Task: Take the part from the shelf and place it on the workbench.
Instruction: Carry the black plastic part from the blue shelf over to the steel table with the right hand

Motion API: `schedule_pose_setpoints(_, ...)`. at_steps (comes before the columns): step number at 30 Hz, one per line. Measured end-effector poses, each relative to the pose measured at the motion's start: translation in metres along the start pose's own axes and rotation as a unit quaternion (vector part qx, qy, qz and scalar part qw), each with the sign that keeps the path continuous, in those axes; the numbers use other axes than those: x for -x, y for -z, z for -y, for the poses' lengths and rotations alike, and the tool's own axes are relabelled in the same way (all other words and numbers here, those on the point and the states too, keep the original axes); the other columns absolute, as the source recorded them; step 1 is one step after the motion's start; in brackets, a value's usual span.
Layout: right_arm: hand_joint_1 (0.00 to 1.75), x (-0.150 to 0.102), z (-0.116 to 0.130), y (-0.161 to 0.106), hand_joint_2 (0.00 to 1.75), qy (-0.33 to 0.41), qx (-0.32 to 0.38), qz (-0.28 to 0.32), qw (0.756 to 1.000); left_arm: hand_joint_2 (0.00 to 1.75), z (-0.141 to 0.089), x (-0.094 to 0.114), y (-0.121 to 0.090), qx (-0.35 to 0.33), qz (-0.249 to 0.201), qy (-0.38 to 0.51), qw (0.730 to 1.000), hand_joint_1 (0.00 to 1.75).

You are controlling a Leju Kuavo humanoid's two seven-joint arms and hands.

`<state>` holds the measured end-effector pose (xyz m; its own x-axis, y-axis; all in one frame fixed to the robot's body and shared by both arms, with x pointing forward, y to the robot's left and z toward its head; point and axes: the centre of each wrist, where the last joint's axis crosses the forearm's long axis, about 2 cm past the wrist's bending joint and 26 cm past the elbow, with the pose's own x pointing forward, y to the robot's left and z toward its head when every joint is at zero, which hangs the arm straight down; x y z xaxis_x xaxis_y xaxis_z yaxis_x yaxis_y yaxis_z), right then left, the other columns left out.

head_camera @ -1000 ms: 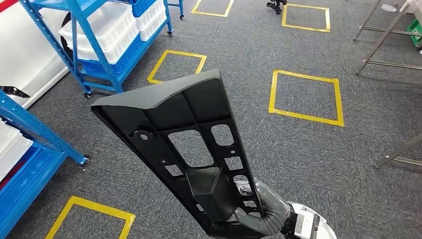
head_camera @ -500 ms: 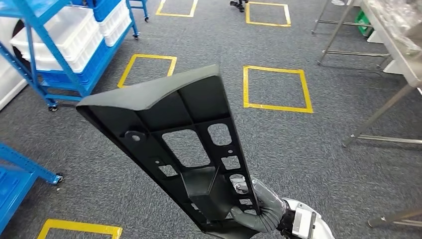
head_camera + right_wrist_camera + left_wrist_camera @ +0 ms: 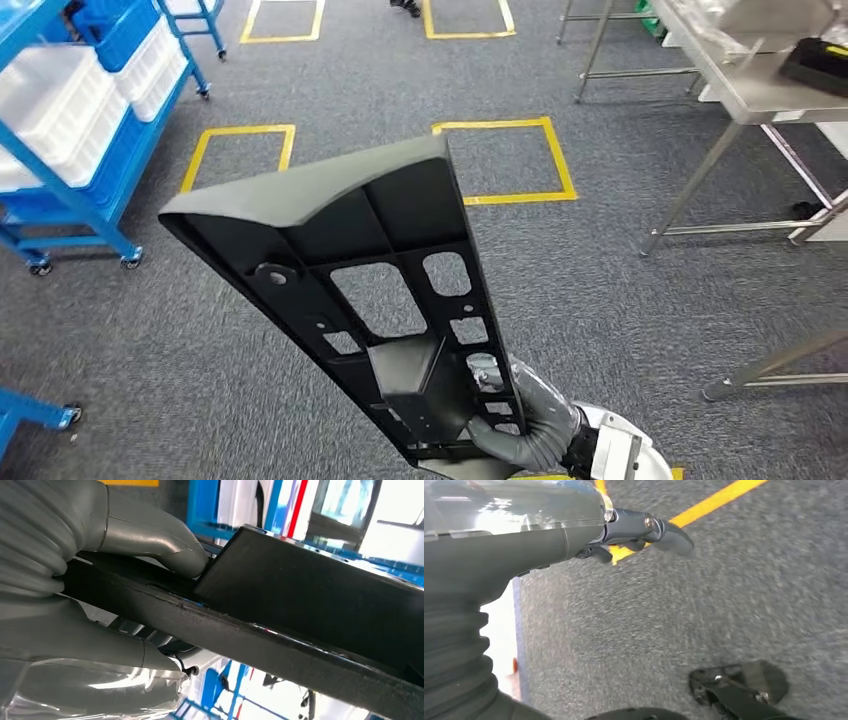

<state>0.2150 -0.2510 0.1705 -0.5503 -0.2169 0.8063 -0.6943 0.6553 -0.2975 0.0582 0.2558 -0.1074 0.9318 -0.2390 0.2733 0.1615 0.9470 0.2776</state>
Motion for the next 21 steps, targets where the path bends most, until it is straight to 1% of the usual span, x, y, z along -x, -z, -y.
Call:
schedule_pose_setpoints(10,1.75,0.0003,-0.0014,-0.0013,1.75,0.002,-0.002,-0.001,1.000,1.75,-0.0003,-0.0011,0.0002,-0.002,0.012,-0.001,1.000,0.00)
schedule_pose_setpoints(21,1.75,0.0013,-0.0010,0.0011,1.75,0.004,-0.001,0.004,1.000,1.75,-0.0006,0.0003,0.0001,-0.002,-0.001,-0.001,1.000,0.00)
